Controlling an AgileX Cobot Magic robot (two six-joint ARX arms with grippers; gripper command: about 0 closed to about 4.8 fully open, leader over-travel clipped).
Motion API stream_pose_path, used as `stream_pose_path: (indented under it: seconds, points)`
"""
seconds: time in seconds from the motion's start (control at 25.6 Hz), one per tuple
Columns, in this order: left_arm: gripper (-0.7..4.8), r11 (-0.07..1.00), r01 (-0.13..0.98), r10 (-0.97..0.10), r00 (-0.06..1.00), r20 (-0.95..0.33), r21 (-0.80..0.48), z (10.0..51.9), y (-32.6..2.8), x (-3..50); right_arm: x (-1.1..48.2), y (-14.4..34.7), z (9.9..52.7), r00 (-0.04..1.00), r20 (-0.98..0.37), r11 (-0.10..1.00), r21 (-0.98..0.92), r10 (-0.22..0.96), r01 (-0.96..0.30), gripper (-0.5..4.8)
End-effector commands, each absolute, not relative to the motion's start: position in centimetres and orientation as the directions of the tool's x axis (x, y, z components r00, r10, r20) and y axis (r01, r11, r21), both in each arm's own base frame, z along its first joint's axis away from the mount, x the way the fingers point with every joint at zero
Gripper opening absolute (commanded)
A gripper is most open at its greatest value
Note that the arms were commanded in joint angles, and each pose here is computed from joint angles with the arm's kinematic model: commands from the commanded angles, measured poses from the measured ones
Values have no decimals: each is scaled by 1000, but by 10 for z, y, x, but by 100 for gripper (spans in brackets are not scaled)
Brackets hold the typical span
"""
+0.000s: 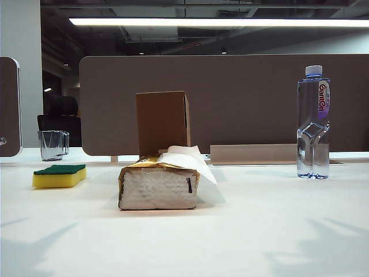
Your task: Move the sponge from left to right to wipe the table, avoiding obstacles on the table, and finally reaching the bottle of mineral water.
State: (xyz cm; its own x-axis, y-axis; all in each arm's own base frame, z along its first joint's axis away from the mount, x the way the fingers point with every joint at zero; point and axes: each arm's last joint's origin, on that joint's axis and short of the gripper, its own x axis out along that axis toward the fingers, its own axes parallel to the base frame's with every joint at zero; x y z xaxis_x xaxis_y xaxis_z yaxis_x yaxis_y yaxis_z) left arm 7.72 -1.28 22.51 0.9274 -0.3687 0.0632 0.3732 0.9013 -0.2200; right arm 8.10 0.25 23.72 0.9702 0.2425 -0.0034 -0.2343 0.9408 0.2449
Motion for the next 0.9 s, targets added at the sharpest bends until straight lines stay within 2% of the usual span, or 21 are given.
stream_pose_path:
  seconds: [0.04,0.16,0.31,0.35,0.51,0.62,0.9]
  points:
    - [330,892,392,-388,919,66,-224,237,-13,71,72,5,248,947,-61,908,309,316,-283,93]
    - [359,892,394,-388,919,74,-222,246,-13,67,66,7,256,936,-80,898,320,343,-301,95]
    - [441,880,397,-387,918,88,-261,257,-13,62,59,7,268,934,-80,893,332,347,-303,112]
    - [446,876,397,-388,917,87,-275,260,-13,62,57,8,271,934,-78,888,346,349,-303,118]
    - [450,845,437,-447,894,43,-309,273,-15,65,56,9,282,919,-81,856,402,387,-326,118]
    - [450,836,446,-469,883,6,-320,297,-16,76,64,11,294,862,-104,787,473,496,-396,119]
    - [450,829,415,-482,870,-102,-373,321,-18,115,77,12,310,812,-132,744,504,568,-438,220]
